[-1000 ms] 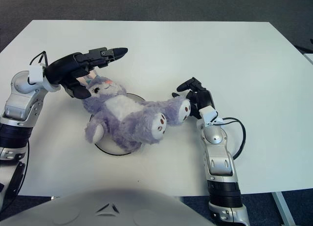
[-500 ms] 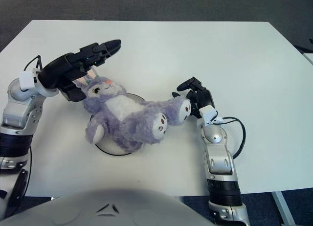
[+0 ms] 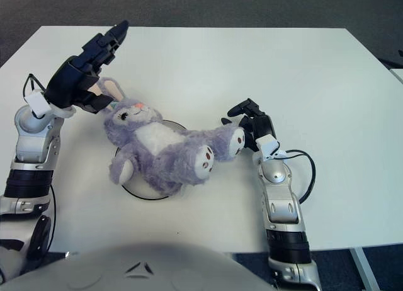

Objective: Put the doll into the plate.

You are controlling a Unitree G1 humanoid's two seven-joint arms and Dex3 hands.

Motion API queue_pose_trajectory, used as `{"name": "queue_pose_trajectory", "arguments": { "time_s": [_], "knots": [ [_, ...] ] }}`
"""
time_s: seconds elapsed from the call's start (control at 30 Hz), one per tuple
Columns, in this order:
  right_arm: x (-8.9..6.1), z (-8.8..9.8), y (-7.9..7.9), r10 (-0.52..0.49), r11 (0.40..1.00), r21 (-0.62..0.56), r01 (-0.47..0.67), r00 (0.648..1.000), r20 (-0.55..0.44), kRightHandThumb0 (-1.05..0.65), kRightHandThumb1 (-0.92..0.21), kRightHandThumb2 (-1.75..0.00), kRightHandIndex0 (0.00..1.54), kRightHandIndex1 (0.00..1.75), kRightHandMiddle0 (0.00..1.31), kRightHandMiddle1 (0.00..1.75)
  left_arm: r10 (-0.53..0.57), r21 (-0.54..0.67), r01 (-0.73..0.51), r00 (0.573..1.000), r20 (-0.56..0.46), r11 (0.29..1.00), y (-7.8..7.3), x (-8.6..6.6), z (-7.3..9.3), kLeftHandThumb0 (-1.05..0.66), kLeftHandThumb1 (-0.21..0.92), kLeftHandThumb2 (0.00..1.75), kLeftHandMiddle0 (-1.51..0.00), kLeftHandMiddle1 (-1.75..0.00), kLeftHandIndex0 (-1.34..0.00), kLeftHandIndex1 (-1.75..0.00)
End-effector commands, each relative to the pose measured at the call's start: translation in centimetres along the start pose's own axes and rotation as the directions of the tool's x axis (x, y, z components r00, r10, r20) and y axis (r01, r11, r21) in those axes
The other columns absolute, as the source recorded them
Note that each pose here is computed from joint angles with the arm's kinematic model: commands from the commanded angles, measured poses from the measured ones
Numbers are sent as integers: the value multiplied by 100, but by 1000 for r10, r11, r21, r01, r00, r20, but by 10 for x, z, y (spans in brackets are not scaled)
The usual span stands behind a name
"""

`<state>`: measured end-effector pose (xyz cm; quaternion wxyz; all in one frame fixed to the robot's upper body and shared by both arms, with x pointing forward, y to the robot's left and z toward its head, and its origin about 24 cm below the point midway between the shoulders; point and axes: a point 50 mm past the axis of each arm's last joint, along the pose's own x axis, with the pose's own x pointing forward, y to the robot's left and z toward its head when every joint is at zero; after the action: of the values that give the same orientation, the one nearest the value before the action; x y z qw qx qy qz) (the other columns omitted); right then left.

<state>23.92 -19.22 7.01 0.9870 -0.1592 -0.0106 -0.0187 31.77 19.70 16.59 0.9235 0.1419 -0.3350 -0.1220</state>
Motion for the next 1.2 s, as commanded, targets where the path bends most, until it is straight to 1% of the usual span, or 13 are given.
{"name": "queue_pose_trajectory", "arguments": {
  "time_s": [0.0,0.03,0.07,0.13,0.2,0.3,0.37,0.43,0.6,0.63,0.77,0.93,1.17],
  "knots": [
    [-10,-32,1,8,1000,-6,-10,987,-163,-37,-92,-28,77,175,46,148,101,-96,-106,994,-51,990,-3,1,-14,-41,91,4,-67,-6,-56,-22],
    [-9,-32,1,2,1000,-4,-3,987,-163,-37,-92,-28,77,175,46,148,108,-137,-118,991,-85,984,-2,1,-18,-39,92,14,-76,-10,-50,-68],
    [-9,-33,1,-3,1000,-3,2,987,-163,-37,-92,-28,77,175,46,148,110,-166,-127,988,-108,978,-1,1,-20,-37,92,22,-83,-13,-45,-100],
    [-9,-34,0,-15,1000,2,15,987,-162,-37,-92,-28,77,175,46,148,113,-184,-138,984,-141,973,-1,-1,-26,-36,92,31,-90,-16,-39,-129],
    [-9,-35,-1,-32,999,6,34,987,-160,-37,-92,-28,77,175,46,148,116,-182,-145,980,-162,973,-2,-3,-31,-35,92,35,-93,-22,-35,-144],
    [-9,-36,-3,-71,997,9,74,986,-152,-37,-92,-28,77,175,46,148,122,-181,-155,976,-180,971,-6,-5,-37,-35,92,37,-95,-31,-34,-154],
    [-9,-37,-4,-99,995,16,103,985,-145,-37,-92,-28,77,175,46,148,126,-186,-162,974,-189,969,-9,-6,-39,-35,92,37,-90,-45,-35,-155],
    [-9,-37,-5,-138,989,28,143,982,-130,-37,-92,-28,77,175,46,148,132,-208,-175,969,-208,962,-13,-7,-42,-35,92,35,-85,-65,-37,-154],
    [-9,-39,-9,-214,972,79,221,973,-86,-36,-92,-28,77,175,46,148,126,-278,-195,960,-250,941,-23,-10,-48,-35,92,34,-79,-100,-39,-154],
    [-9,-39,-10,-227,968,92,234,971,-78,-36,-92,-28,76,175,46,148,124,-293,-201,958,-259,935,-26,-11,-50,-35,92,34,-77,-114,-39,-154],
    [-8,-40,-13,-270,953,130,274,962,-47,-36,-92,-28,75,175,45,149,122,-338,-224,947,-296,914,-34,-13,-58,-35,92,34,-74,-142,-39,-155],
    [-5,-40,-16,-308,939,149,309,951,-27,-36,-92,-30,75,175,44,151,123,-363,-240,941,-317,900,-43,-15,-64,-35,92,33,-73,-152,-40,-154],
    [1,-36,-20,-331,931,159,329,944,-17,-36,-92,-31,75,175,42,153,124,-371,-245,939,-320,896,-53,-17,-66,-35,92,33,-74,-154,-40,-154]
  ]
}}
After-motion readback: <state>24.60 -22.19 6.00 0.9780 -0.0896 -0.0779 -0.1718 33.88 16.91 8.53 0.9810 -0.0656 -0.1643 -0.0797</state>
